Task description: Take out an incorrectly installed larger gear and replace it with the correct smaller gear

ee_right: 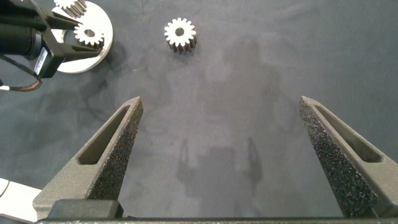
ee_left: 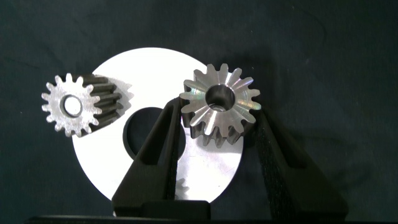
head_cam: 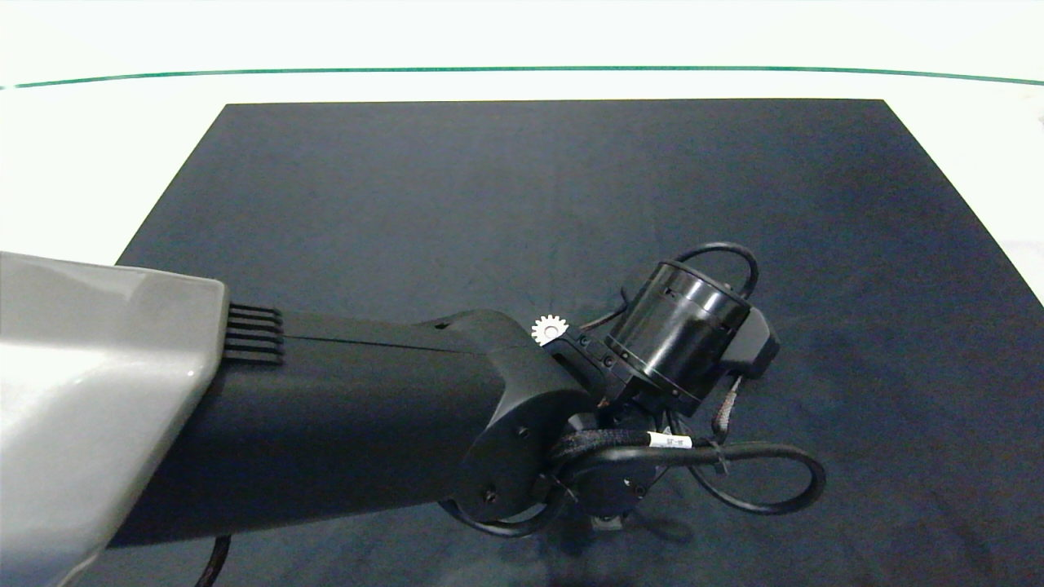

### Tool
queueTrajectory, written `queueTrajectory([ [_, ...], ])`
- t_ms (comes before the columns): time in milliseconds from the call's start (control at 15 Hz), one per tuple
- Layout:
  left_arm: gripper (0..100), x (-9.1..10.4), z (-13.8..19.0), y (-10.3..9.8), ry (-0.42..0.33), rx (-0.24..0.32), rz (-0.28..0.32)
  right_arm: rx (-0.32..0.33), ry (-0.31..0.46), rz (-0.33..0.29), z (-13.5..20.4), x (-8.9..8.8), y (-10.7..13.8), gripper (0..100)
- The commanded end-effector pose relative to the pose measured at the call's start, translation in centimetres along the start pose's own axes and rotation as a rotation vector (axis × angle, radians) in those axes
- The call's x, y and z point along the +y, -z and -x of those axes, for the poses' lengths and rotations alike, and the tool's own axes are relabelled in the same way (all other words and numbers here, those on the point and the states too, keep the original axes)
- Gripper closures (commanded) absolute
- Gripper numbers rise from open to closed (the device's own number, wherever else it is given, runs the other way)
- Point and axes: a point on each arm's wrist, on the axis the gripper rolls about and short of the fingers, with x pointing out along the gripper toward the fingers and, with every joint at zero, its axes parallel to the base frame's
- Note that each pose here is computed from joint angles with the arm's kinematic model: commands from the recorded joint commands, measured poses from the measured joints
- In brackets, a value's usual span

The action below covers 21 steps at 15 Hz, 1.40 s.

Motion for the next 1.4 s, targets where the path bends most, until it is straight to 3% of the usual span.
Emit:
queueTrajectory([
  [67,78,0.0,0.1,0.0,-0.002,-0.001,0.000,0.001,0.001,0.001,0.0,0.0,0.0,0],
  [533,78,0.7,1.3,-0.3,-0.004,-0.023,0.027,0.002,0.001,0.001,0.0,0.0,0.0,0],
  [1267,78,0.2,1.4,1.0,0.009,0.012,0.004,-0.005,0.004,0.001,0.1,0.0,-0.1,0],
  [1400,78,0.1,1.2,0.9,0.006,-0.006,0.014,-0.007,0.004,0.000,0.2,0.0,-0.1,0],
])
